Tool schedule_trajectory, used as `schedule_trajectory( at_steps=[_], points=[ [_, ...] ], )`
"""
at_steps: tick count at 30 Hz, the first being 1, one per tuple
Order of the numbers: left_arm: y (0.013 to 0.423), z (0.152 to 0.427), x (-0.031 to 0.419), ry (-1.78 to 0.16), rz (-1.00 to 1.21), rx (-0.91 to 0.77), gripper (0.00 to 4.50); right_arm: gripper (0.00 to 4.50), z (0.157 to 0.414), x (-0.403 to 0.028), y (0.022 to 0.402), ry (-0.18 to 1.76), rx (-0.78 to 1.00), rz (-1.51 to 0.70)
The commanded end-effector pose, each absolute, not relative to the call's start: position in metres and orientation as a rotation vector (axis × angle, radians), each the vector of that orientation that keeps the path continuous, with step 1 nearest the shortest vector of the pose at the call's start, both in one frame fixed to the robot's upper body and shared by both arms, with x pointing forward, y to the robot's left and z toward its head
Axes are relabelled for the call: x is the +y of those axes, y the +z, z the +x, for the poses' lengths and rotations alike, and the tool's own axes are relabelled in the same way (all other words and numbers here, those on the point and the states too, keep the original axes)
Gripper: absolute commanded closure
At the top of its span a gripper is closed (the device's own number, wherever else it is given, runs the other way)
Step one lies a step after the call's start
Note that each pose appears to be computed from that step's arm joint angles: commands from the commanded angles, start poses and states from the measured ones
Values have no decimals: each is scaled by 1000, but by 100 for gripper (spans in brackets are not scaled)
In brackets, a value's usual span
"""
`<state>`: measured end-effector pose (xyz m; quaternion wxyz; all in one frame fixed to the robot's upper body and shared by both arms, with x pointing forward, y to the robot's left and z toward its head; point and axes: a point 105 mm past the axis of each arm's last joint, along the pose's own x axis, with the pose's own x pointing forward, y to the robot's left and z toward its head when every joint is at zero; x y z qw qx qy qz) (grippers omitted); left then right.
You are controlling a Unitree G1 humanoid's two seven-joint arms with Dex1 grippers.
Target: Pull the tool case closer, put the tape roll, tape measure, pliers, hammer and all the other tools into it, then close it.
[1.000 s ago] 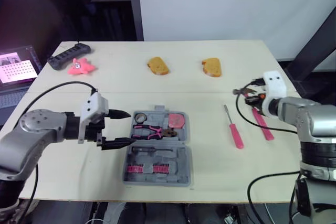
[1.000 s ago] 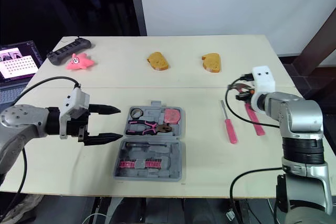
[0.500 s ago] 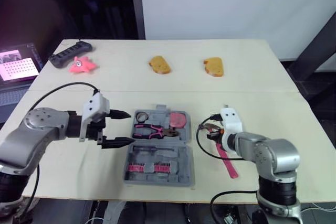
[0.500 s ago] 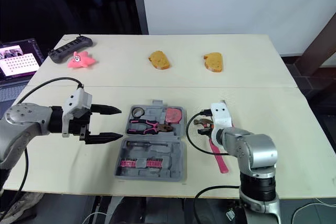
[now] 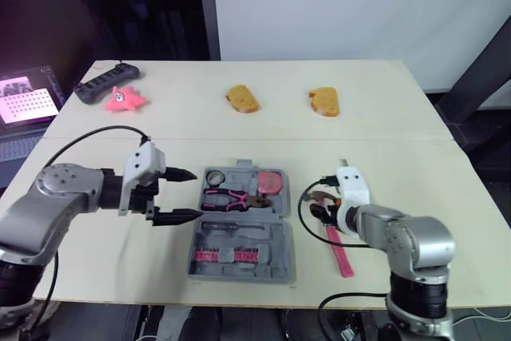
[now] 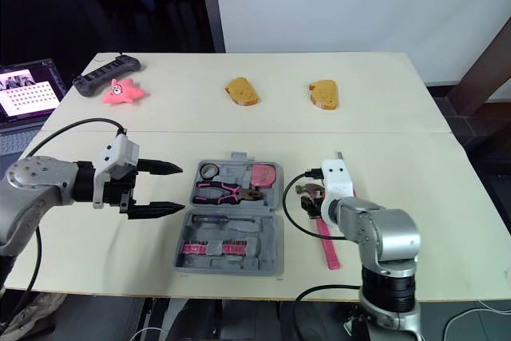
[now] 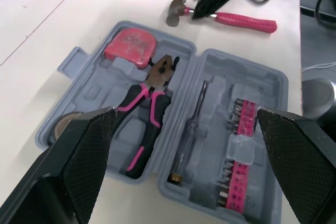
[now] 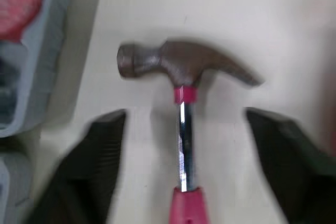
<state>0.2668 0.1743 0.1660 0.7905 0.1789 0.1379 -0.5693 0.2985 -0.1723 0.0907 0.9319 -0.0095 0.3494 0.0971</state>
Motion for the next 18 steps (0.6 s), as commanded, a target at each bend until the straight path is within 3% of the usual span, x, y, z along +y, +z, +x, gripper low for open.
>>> schedule_trajectory(
  at_steps=[1,5,8,10,13,18],
  points=[
    [179,265,178,-1209,404,243,0,5,307,-176,136,332,611,-73],
    [179,252,173,-1233,348,226,0,5,301,-172,169,545,636,-332],
    [178,240,179,-1224,331,237,0,5,298,-183,170,681,564,-813],
    [175,234,183,-1205,322,246,0,5,294,-184,163,891,509,-1107],
    [167,226,185,-1186,314,263,0,5,296,-185,154,1082,510,-1292],
    [162,220,181,-1149,291,248,0,5,318,-167,140,1336,232,-1843]
  ],
)
